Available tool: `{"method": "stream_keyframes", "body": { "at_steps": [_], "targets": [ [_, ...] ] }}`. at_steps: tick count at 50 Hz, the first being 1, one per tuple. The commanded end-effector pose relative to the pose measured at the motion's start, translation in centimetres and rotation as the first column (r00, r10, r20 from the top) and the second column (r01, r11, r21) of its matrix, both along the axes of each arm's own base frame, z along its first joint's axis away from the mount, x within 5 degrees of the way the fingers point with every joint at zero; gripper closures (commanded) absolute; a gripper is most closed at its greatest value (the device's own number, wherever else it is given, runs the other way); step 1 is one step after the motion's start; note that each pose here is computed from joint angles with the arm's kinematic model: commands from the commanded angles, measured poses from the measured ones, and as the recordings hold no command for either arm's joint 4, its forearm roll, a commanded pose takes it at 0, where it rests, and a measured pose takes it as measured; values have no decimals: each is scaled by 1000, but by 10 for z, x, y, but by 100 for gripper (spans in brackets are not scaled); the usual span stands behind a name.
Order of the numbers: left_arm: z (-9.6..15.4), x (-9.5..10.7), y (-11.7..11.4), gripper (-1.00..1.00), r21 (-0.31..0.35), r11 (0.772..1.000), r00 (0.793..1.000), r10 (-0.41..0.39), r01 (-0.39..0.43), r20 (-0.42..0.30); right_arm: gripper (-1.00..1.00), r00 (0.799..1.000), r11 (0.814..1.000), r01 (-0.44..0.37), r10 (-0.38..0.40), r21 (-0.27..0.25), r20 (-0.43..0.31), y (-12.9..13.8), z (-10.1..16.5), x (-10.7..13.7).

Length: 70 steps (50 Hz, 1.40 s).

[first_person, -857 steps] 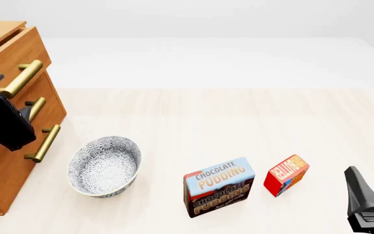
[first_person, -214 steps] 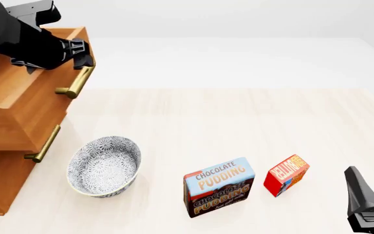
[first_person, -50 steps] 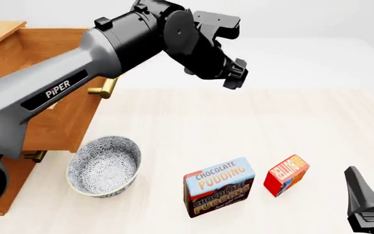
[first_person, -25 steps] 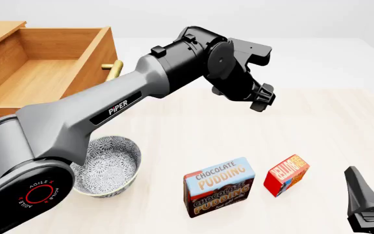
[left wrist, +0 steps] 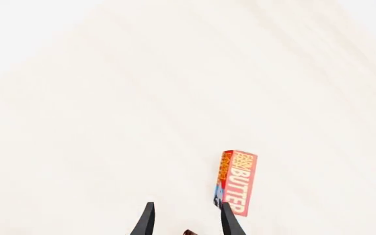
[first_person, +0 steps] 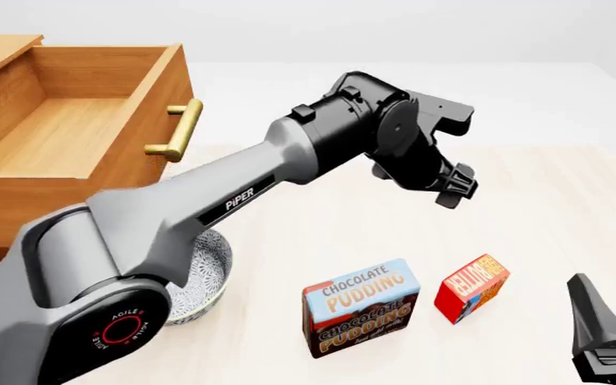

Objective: Put the butter at the back in the top drawer of the cabinet and close it.

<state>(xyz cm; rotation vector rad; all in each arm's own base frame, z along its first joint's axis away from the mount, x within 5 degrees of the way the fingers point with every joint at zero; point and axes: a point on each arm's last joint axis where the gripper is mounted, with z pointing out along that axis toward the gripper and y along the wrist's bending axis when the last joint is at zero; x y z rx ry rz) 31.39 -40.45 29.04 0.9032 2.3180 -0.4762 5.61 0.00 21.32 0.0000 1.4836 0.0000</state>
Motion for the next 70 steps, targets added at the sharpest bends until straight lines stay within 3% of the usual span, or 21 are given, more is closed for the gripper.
{"method": "stream_keyframes", "body": {
  "at_steps": [1, 37, 70],
  "targets": [
    [-14, -3, -13, -100, 12, 1000, 1000, -10, 10, -20, -100, 1000, 1000, 0, 0, 0, 0, 0, 0, 0],
    [-50, -27, -58, -100, 52, 996, 995, -71, 75, -71, -100, 1000, 1000, 0, 0, 0, 0, 0, 0, 0],
    [-76, -35, -73, -100, 76, 994, 992, -71, 79, -108, -100, 1000, 1000, 0, 0, 0, 0, 0, 0, 0]
  ]
}}
